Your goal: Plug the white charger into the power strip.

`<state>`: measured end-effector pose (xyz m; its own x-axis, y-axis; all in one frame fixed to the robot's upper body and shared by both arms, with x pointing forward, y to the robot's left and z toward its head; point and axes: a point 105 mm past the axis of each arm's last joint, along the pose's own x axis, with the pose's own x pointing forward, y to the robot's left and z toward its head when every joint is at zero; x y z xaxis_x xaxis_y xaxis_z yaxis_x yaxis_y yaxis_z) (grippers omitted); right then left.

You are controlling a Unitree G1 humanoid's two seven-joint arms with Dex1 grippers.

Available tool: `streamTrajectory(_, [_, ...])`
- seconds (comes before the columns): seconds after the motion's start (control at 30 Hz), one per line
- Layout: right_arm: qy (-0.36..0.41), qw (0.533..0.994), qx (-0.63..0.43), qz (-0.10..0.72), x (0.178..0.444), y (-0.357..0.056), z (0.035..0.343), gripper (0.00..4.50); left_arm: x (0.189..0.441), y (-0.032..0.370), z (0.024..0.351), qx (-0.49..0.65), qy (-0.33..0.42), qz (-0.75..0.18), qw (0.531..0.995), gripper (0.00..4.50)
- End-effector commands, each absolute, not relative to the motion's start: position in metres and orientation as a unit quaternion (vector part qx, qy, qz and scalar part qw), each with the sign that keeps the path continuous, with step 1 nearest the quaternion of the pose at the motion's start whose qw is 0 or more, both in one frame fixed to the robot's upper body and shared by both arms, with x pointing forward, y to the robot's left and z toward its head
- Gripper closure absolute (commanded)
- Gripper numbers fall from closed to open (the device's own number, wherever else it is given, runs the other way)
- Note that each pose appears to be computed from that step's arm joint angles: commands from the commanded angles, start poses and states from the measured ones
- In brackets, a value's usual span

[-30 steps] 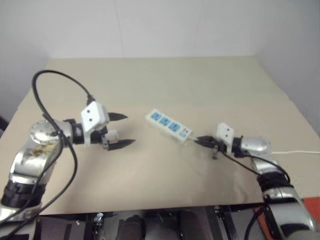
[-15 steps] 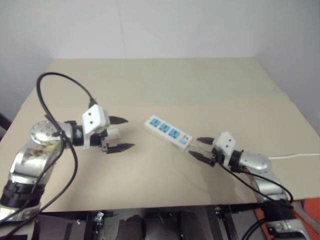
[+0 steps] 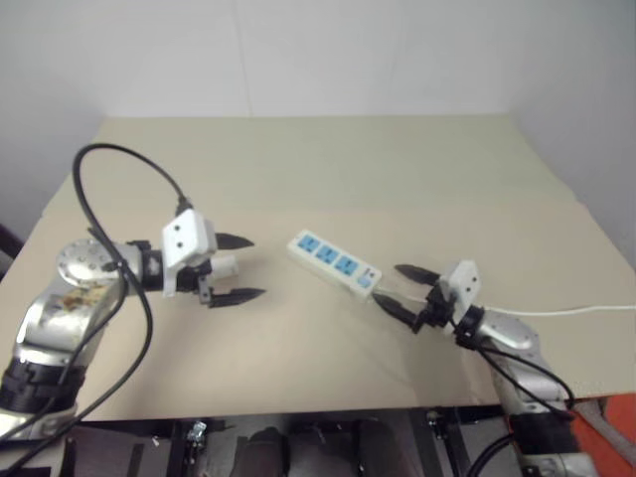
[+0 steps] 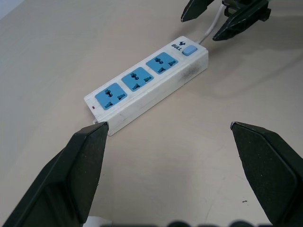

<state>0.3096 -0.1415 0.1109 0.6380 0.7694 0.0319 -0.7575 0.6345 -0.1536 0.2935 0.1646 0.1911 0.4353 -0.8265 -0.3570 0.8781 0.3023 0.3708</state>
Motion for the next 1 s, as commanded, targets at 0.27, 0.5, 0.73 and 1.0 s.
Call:
streamTrajectory(0.27, [-0.076, 0.903, -0.076, 0.416, 0.327, -0.124, 0.124, 0.04, 0.292, 0.165, 0.195, 0.274, 0.043, -0.512, 0.813, 0.00])
streamTrajectory(0.5, [-0.056, 0.893, -0.075, 0.440, 0.327, -0.120, 0.115, 0.04, 0.288, 0.165, 0.188, 0.266, 0.050, -0.506, 0.819, 0.00])
streamTrajectory(0.73, [-0.040, 0.893, -0.075, 0.442, 0.334, -0.115, 0.105, 0.04, 0.289, 0.166, 0.186, 0.265, 0.052, -0.497, 0.825, 0.00])
streamTrajectory(1.0, [-0.038, 0.895, -0.074, 0.439, 0.343, -0.109, 0.098, 0.04, 0.289, 0.166, 0.184, 0.265, 0.052, -0.492, 0.827, 0.00])
